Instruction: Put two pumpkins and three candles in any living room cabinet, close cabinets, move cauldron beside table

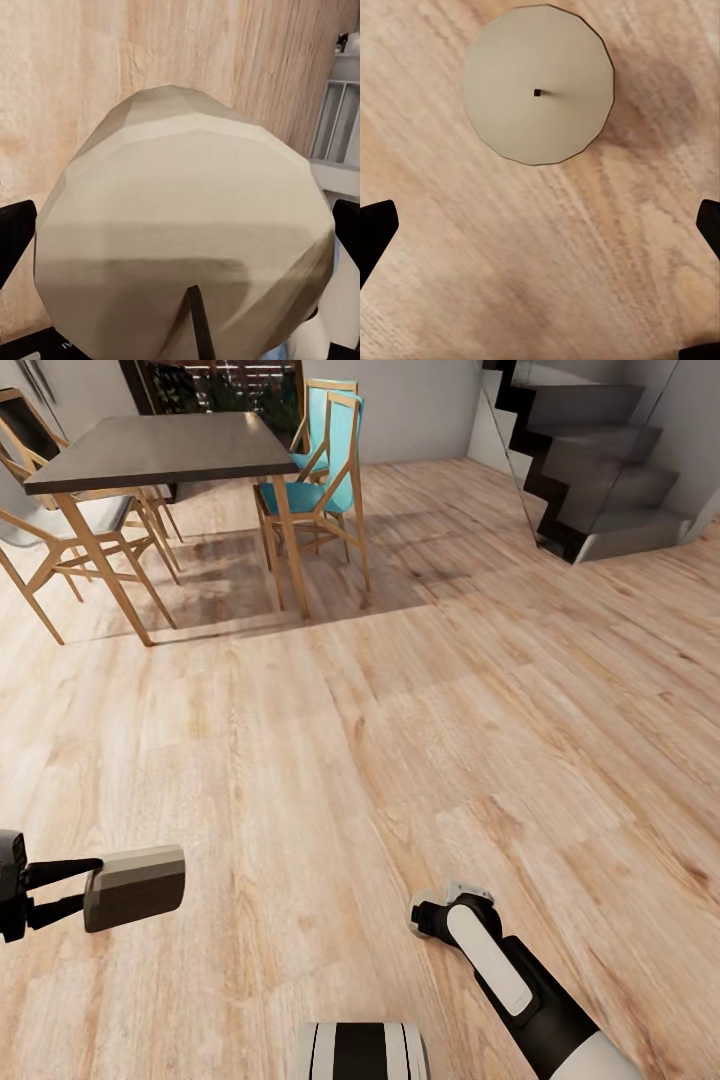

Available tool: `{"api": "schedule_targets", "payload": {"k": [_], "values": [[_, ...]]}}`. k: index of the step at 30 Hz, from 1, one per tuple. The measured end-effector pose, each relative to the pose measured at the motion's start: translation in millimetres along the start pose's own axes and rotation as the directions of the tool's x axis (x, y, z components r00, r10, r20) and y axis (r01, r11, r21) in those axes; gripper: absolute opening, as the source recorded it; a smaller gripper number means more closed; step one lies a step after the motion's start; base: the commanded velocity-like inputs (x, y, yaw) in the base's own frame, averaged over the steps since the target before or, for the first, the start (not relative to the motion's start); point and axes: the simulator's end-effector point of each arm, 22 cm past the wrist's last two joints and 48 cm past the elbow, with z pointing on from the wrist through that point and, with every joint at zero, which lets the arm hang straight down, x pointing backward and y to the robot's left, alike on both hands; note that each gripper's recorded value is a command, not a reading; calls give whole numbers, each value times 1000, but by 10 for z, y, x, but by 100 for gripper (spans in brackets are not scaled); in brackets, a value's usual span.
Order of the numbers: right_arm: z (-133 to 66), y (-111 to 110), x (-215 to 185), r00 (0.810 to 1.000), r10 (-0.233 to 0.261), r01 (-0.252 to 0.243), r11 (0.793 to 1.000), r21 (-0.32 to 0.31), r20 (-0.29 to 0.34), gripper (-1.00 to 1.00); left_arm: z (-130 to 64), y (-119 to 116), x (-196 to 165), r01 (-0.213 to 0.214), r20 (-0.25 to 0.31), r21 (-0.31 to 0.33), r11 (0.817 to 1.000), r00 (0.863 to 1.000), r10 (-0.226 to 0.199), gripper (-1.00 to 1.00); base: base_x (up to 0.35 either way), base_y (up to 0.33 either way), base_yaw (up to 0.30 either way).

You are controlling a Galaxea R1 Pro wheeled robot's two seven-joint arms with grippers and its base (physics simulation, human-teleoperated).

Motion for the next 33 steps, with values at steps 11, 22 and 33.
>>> {"api": "schedule_targets", "payload": {"k": [11, 22, 33], "values": [[-1, 3, 0, 1000, 0, 0, 1000, 0, 0, 100, -52, -208, 180, -17, -45, 127, 992, 999, 23, -100, 4, 1, 0], [-1, 2, 1, 1000, 0, 0, 1000, 0, 0, 100, -363, -260, 398, -60, -124, 289, 956, 987, 99, -100, 91, 19, 0], [5, -6, 7, 1000, -1, 1, 1000, 2, -1, 100, -374, -243, 448, -65, -142, 290, 955, 984, 110, -100, 86, 0, 0]]}}
